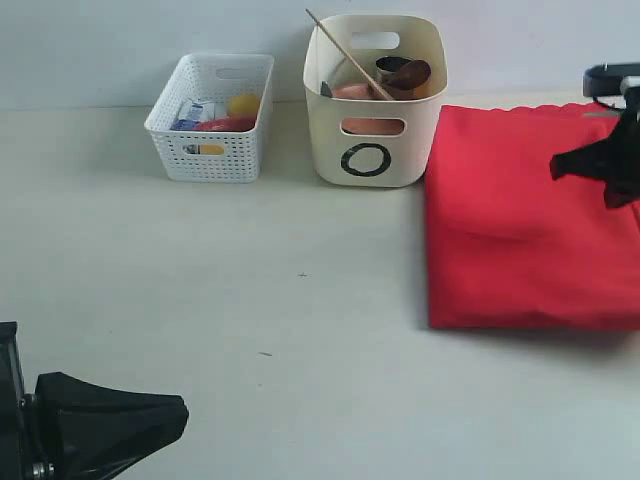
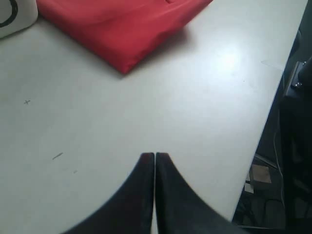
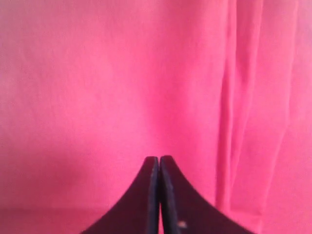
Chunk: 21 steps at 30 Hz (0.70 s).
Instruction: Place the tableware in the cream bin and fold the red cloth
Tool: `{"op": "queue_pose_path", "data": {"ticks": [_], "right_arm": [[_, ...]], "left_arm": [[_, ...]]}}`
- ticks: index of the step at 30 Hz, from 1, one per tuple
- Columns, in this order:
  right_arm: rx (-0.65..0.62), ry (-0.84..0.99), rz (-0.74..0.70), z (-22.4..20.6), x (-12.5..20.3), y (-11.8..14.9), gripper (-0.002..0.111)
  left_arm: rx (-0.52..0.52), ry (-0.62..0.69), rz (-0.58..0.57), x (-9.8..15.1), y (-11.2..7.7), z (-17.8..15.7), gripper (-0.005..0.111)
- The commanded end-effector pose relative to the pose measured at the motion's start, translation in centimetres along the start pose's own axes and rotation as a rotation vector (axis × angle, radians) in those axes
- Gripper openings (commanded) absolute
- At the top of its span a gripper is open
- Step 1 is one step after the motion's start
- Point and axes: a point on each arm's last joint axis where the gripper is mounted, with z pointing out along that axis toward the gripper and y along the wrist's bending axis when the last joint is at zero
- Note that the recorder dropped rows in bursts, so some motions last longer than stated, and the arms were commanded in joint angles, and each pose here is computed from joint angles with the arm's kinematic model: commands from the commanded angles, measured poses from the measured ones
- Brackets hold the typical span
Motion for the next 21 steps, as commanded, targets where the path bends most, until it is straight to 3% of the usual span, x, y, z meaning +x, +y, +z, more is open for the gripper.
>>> {"op": "queue_pose_path", "data": {"ticks": [1,7,11,16,21], "right_arm": [[-0.023,0.059,0.028,5.3,2.3,0.6,0.0],[-0.048,-0.029,0.055,9.4,-1.4,1.6,0.0],[-0.05,-0.093,0.061,9.3,-3.9,1.6,0.0],[-0.048,-0.162,0.067,6.1,-5.5,1.1,0.0],[-0.028,-0.227,0.029,-0.1,-6.2,0.1,0.0]], "left_arm": [[-0.002,-0.009,-0.019,0.0,0.0,0.0,0.003],[-0.002,-0.009,-0.016,0.0,0.0,0.0,0.003],[-0.001,-0.015,-0.012,0.0,0.0,0.0,0.003],[-0.001,-0.022,-0.001,-0.1,0.0,0.0,0.003],[-0.001,-0.028,0.011,-0.1,0.0,0.0,0.003]]}}
